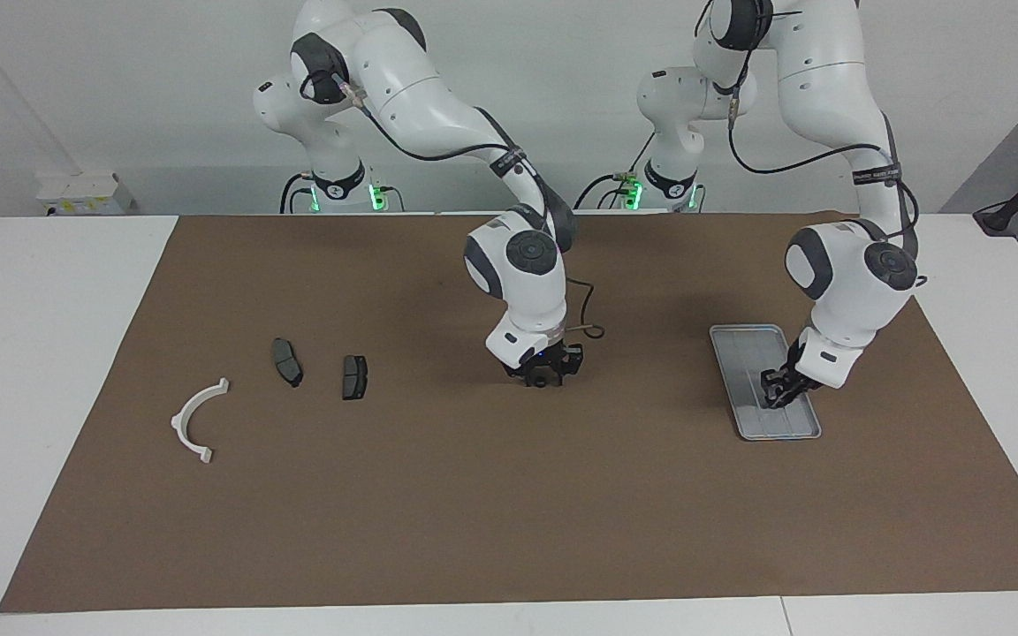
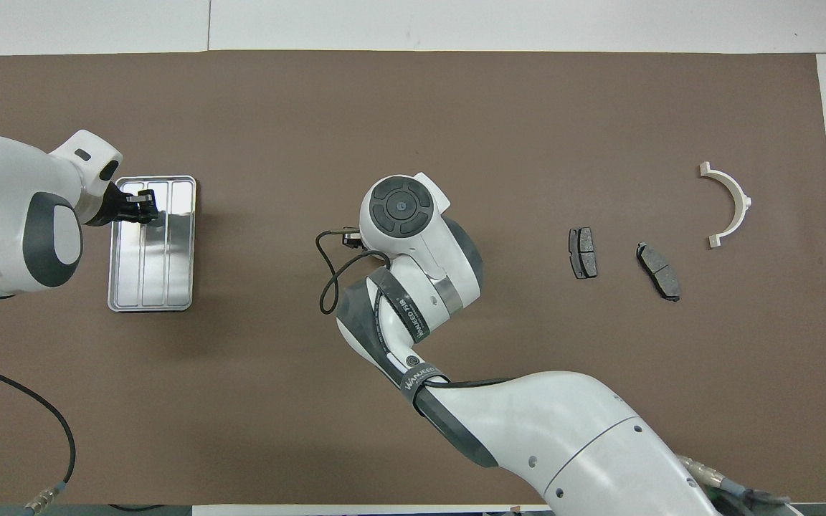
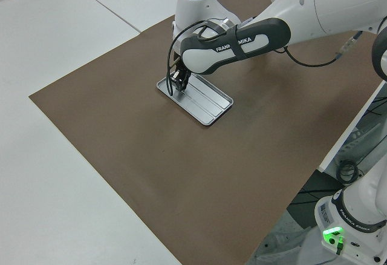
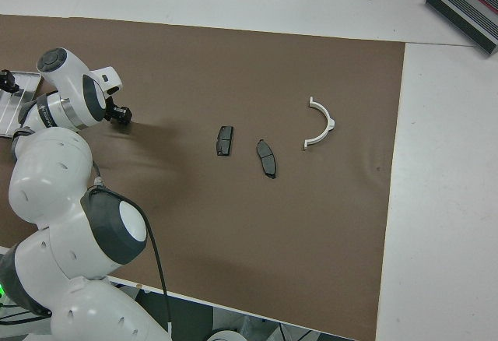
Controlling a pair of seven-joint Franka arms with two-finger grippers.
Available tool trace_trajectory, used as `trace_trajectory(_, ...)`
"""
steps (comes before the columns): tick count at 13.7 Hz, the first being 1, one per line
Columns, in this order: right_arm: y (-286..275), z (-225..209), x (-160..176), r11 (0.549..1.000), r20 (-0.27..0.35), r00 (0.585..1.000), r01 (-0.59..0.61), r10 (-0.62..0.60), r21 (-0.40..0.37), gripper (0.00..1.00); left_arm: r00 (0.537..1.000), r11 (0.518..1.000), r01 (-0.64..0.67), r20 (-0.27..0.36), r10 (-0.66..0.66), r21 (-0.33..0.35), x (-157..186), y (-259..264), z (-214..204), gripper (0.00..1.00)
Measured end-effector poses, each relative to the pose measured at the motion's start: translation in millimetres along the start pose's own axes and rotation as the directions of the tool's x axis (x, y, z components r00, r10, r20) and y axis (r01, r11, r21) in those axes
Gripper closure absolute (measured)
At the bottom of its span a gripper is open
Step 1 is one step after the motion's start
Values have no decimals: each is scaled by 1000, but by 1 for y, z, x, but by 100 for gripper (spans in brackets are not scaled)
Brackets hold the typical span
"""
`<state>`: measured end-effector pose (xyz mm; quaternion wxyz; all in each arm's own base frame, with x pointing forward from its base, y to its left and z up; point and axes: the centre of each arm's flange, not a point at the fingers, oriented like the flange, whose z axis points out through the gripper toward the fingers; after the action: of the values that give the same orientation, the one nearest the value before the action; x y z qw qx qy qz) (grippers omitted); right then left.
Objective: Place bearing gear from tray to pile
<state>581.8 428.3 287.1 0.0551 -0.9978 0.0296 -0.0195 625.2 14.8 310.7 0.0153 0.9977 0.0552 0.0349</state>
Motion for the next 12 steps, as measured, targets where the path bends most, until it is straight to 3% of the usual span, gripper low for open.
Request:
trace_trajectory(3, 1, 0, 1, 1000, -1, 1000, -2, 2, 0, 55, 1000, 1000, 11, -3, -11, -12, 1, 1, -2, 65)
trace_trajectory(4, 2, 0, 1, 1000, -1, 1000, -3, 3, -1, 68, 1000, 1000, 12, -5, -12, -13, 2, 1, -2, 65)
trace_trajectory(5, 1, -5, 2, 1000, -4, 1000, -2, 2, 3, 75, 1000, 1000, 12, -6, -12, -14, 2, 1, -3, 65)
trace_trajectory(9, 1, -4, 3, 1000, -4, 1000, -4, 4, 3, 75, 1000, 1000, 22, 7, -22, -17, 7, 4, -13, 65)
trace_trajectory(12, 28, -29, 33, 999, 4, 1000, -30, 30, -12, 75, 1000, 999, 27, 9, -27, -19, 9, 7, -16, 65)
